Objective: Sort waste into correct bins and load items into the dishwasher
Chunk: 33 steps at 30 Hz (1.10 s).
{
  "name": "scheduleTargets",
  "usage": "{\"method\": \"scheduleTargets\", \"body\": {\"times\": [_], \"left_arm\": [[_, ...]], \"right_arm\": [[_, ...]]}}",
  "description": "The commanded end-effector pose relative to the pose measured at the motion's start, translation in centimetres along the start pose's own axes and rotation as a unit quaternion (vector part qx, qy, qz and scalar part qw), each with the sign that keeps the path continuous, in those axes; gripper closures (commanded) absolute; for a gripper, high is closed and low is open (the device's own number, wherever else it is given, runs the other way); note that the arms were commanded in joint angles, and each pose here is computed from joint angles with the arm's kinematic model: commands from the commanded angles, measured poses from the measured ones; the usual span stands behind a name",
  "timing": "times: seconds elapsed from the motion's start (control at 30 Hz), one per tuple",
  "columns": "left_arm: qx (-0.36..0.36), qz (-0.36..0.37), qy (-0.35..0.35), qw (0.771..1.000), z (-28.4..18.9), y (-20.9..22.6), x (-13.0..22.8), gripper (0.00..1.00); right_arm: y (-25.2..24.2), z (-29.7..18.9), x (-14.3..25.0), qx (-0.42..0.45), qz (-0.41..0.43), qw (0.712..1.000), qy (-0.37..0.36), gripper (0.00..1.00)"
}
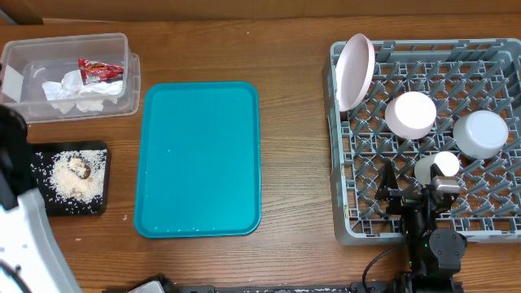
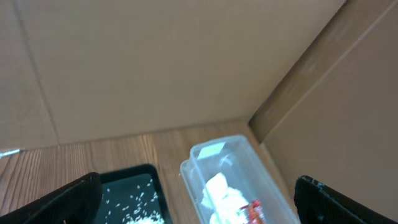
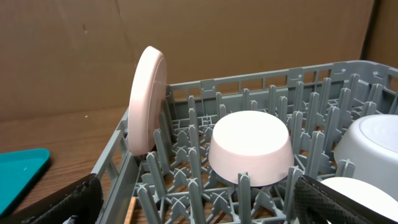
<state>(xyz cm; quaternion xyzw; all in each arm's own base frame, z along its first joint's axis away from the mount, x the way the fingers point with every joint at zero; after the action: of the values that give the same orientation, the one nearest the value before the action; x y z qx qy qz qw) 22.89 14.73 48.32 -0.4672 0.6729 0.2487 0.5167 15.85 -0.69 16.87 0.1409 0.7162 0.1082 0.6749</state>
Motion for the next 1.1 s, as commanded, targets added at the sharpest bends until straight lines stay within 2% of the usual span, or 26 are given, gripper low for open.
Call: {"method": "scheduleTargets", "body": {"times": [0.0, 0.2, 0.27, 0.4, 0.47, 0.6, 0.7, 0.8, 0.93, 1.07], "left_arm": [[0.007, -0.007, -0.023, 1.0, -2.1, 1.1, -0.8, 0.0], [0.015, -0.021, -0.042, 0.999, -4.4, 2.7, -1.2, 0.0], [0.004, -0.005, -0.034, 0.999, -4.8, 3.3, -0.8, 0.0], [0.004, 0.065, 0.069, 0.995, -5.8, 4.9, 2.6, 0.0], [0.022, 0.077, 0.11, 0.991, -6.3, 5.3, 3.9, 0.0], [0.073, 0.04, 0.161, 0.983, -6.5, 4.9, 6.2, 0.0], [0.105, 0.043, 0.181, 0.977, -5.9, 4.6, 9.1, 0.0], [0.175, 0.051, 0.195, 0.964, -5.3, 3.5, 12.6, 0.0], [0.295, 0.101, 0.156, 0.937, -4.9, 1.7, 17.5, 0.0], [0.363, 0.122, 0.091, 0.919, -4.2, 1.5, 22.3, 0.0]], "right_arm": [[0.0, 0.0, 0.2, -0.003, -0.002, 1.0, -0.002, 0.0], [0.0, 0.0, 0.2, -0.003, -0.002, 1.0, -0.002, 0.0], [0.0, 0.0, 0.2, -0.003, -0.002, 1.0, -0.002, 0.0], [0.0, 0.0, 0.2, -0.003, -0.002, 1.0, -0.002, 0.0], [0.0, 0.0, 0.2, -0.003, -0.002, 1.0, -0.002, 0.0], [0.0, 0.0, 0.2, -0.003, -0.002, 1.0, -0.002, 0.0], [0.0, 0.0, 0.2, -0.003, -0.002, 1.0, -0.002, 0.0], [0.0, 0.0, 0.2, -0.003, -0.002, 1.0, -0.002, 0.0], [0.0, 0.0, 0.2, -0.003, -0.002, 1.0, -0.002, 0.0], [0.0, 0.0, 0.2, -0.003, -0.002, 1.0, -0.002, 0.0]]}}
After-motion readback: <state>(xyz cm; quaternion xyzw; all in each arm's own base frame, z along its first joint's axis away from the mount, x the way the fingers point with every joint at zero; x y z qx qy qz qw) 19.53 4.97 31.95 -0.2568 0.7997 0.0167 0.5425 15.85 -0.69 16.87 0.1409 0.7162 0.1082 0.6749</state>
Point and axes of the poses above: each gripper's point midway between its finger pads, its own z axis out along the fingers, its own y axis along the line the jaws close on, x = y × z, the point moved 9 cm from there along -z, back along the fingers, and after that the axes turned 13 degrees about z, right-handed, at the moved point
